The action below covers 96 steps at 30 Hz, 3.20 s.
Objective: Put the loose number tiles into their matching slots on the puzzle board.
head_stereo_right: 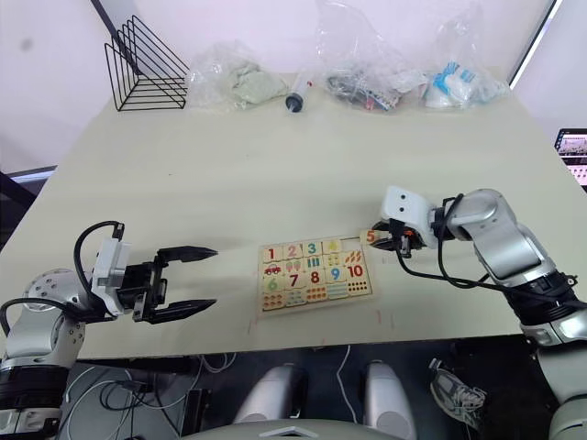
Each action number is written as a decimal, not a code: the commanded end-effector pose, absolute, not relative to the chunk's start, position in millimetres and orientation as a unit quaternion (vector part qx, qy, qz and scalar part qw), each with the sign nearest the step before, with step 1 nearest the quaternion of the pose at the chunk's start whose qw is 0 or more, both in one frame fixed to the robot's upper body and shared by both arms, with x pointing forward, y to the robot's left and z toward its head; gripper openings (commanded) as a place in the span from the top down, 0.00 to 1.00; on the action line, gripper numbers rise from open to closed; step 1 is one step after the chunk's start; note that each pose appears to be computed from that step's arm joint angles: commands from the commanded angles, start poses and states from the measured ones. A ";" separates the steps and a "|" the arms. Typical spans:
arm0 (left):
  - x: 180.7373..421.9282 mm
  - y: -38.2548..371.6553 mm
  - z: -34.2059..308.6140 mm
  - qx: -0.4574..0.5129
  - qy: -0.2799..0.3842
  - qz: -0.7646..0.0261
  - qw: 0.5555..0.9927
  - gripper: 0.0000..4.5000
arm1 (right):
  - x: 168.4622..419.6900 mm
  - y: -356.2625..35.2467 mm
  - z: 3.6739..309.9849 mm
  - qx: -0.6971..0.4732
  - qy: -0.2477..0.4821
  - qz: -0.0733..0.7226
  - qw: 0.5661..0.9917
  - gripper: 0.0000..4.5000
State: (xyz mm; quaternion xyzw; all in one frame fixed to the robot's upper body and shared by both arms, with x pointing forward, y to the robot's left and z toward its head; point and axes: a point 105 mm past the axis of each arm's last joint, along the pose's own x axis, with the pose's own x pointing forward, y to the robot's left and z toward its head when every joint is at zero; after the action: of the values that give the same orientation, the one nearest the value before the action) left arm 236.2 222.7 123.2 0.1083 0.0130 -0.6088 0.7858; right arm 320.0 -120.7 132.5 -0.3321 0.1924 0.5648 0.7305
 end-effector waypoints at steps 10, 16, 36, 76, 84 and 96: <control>232.4 226.8 131.0 0.122 -0.002 -0.599 0.792 0.00 | 330.9 -97.6 146.5 -0.380 0.219 0.560 0.703 0.81; 231.9 227.9 128.2 0.120 -0.001 -0.596 0.794 0.00 | 332.3 -92.8 146.9 -0.388 0.225 0.558 0.698 0.81; 229.8 229.4 124.9 0.119 0.000 -0.594 0.796 0.00 | 338.6 -87.4 135.7 -0.410 0.247 0.553 0.682 0.81; 227.8 234.3 117.7 0.118 0.006 -0.594 0.796 0.00 | 334.2 -79.0 123.7 -0.416 0.248 0.576 0.658 0.40; 228.2 234.7 117.0 0.119 0.007 -0.594 0.796 0.00 | 335.5 -82.6 125.6 -0.414 0.249 0.574 0.661 0.01; 230.2 235.3 115.9 0.120 0.006 -0.596 0.794 0.00 | 336.1 -96.0 140.4 -0.363 0.226 0.576 0.697 0.01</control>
State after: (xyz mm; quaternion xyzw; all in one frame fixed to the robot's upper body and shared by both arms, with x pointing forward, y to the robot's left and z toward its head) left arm 230.0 233.1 110.5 0.1099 0.0174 -0.5956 0.7956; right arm 335.8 -94.9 128.3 -0.3690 0.2486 0.5766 0.6852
